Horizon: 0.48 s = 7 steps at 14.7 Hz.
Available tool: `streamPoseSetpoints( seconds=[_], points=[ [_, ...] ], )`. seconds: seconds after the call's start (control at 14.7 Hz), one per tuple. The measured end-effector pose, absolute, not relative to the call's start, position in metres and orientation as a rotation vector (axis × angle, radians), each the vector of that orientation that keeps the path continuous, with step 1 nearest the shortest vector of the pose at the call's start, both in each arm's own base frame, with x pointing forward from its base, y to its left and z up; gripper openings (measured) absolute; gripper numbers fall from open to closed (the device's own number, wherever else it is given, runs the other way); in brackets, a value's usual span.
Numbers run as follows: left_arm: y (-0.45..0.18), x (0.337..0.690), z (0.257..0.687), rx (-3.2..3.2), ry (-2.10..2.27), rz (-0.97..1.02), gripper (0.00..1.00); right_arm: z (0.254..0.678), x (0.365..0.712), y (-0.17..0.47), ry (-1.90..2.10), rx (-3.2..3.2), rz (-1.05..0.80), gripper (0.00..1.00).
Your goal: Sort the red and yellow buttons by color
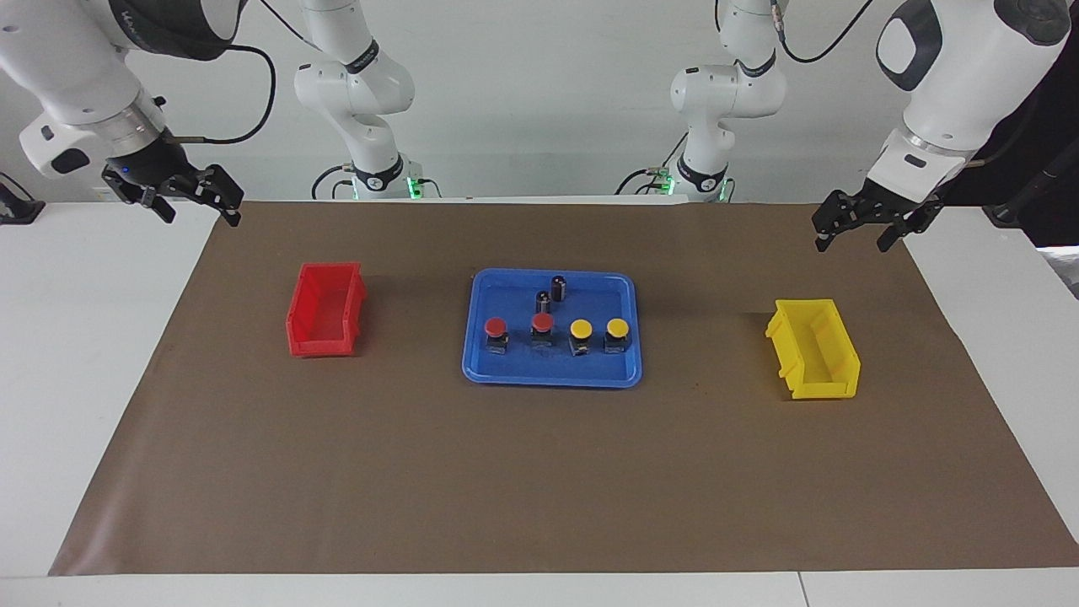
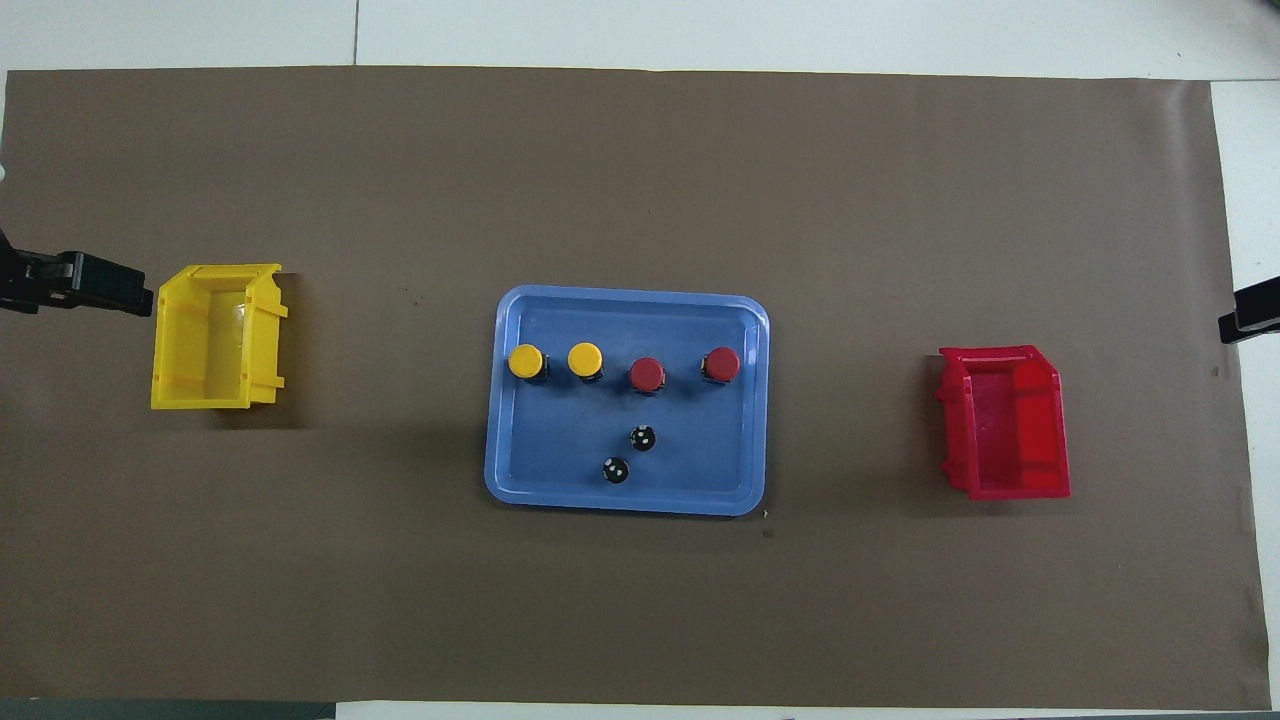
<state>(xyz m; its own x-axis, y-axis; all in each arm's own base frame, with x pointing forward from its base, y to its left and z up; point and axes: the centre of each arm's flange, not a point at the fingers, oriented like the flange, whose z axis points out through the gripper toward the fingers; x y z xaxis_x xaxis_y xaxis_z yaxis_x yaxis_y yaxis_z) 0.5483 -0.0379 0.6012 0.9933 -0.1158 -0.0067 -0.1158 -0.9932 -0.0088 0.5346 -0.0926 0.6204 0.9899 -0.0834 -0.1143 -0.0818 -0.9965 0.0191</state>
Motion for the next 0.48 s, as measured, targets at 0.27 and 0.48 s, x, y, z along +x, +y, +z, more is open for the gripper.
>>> streamPoseSetpoints(
  seconds=[0.27,0.48],
  points=[
    [-0.0379,0.5483,0.6012,-3.127,0.182,0.01,1.0,0.6194,0.5348,-0.0924,-0.129,3.12,-0.18,1.0],
    [-0.0379,0.5483,0.6012,-3.127,0.182,0.01,1.0,0.6226,0.5368,-0.0862,-0.113,3.132,-0.159,1.0]
  ],
)
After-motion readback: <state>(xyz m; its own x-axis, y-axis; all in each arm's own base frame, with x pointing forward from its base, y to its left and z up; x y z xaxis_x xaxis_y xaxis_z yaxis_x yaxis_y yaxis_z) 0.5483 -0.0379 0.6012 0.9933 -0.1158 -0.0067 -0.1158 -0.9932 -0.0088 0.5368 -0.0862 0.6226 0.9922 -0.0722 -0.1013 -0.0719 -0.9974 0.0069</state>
